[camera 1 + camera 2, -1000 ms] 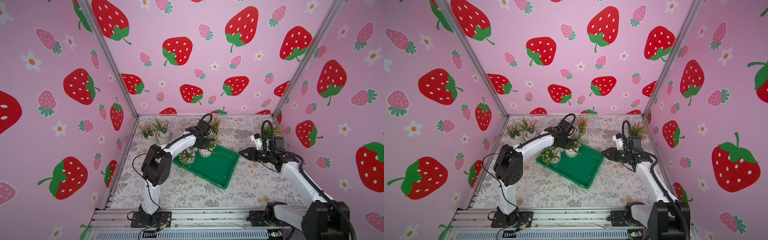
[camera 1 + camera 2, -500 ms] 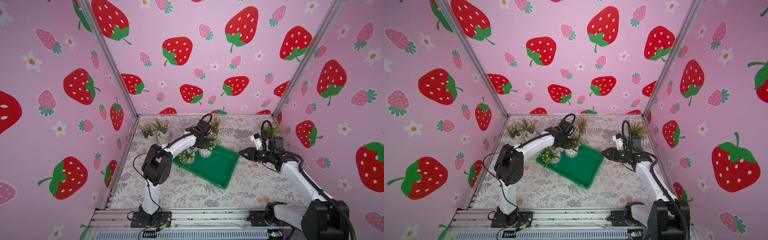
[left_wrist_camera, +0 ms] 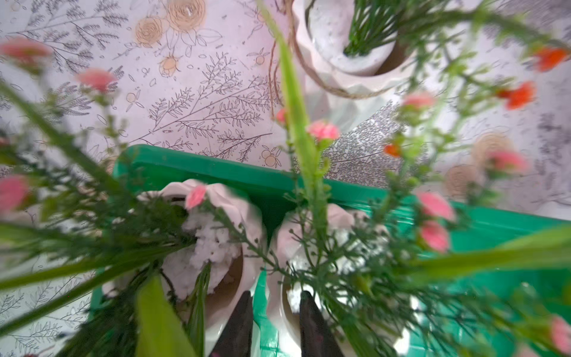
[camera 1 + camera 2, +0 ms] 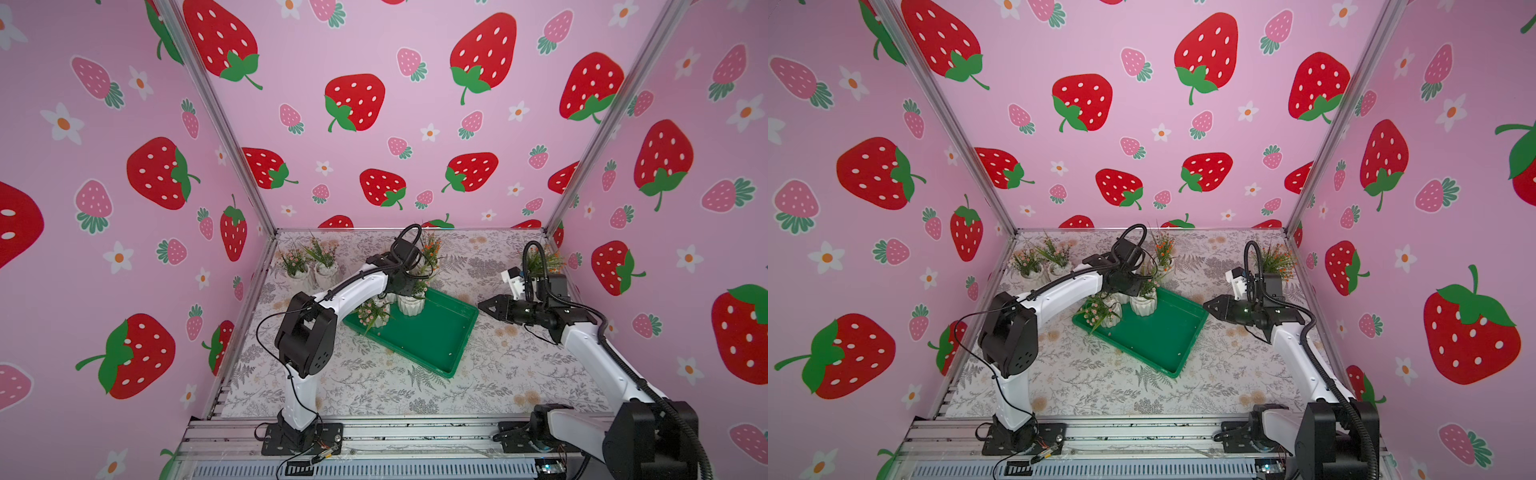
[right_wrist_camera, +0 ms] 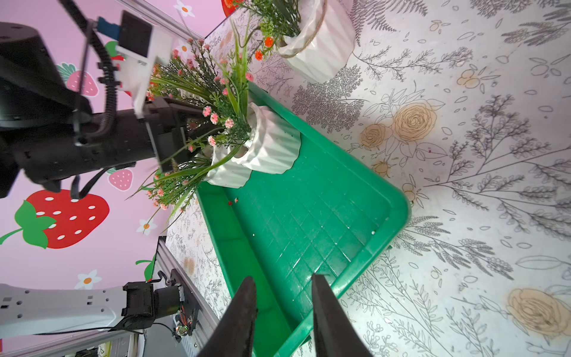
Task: Put the potted gypsophila into the storage box
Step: Place the baby's breath potted plant at the storage box, then pick up the baby's breath potted plant from the center of the board.
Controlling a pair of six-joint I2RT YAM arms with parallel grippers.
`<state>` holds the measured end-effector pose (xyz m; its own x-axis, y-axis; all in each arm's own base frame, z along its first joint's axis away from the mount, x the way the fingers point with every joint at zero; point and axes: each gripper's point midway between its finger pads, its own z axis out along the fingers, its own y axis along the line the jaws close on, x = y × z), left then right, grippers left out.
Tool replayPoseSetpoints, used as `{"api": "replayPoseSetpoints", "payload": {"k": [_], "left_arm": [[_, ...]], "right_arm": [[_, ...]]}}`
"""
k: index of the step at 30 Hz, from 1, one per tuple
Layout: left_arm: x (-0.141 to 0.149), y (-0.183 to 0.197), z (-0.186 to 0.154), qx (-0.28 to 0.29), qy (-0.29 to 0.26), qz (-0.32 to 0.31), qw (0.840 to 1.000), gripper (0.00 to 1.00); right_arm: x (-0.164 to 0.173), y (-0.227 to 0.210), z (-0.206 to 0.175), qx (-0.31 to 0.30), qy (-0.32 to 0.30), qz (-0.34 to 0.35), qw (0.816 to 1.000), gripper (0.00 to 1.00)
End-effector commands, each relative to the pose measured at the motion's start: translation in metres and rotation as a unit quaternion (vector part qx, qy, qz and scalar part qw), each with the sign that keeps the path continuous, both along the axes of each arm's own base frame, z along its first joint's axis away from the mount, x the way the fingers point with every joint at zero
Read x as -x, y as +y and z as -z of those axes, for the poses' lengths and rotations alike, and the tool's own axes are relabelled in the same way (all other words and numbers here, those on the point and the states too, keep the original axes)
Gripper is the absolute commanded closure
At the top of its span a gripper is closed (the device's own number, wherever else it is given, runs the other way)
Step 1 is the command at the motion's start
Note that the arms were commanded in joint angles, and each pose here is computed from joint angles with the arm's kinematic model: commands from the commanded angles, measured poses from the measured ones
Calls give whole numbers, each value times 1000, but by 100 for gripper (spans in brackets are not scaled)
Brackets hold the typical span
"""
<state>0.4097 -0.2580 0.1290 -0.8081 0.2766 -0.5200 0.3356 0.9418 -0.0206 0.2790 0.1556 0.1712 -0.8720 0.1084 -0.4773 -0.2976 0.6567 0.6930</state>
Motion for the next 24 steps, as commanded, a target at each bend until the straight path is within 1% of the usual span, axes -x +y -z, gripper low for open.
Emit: {"api": "replayPoseSetpoints", "payload": {"k": [1,9,14,15,17,21,24], "left_arm": [[5,-7,-45,62,-36,8,997,70],[43,-9,-83,140,-46,42,988,69],[65,-3,-103,190,-88,62,976,70],[71,-5,-107,206,-96,77,971,69],[78,-3,-114,223,-118,86,964,69],[89,-1,-125,249,-152,108,950,69],[93,-2,-128,262,-169,118,943,69]], "right_arm": [[-1,-6,-2,17,-11,11,1000,67],[-6,-19,-1,61,-25,32,997,67],[-11,-35,-2,113,-35,57,991,67],[-12,-40,-2,128,-36,63,989,67],[-16,-50,-2,160,-37,78,983,67],[-29,-76,-1,234,-40,119,964,67],[-39,-90,-1,276,-36,134,951,67]]}}
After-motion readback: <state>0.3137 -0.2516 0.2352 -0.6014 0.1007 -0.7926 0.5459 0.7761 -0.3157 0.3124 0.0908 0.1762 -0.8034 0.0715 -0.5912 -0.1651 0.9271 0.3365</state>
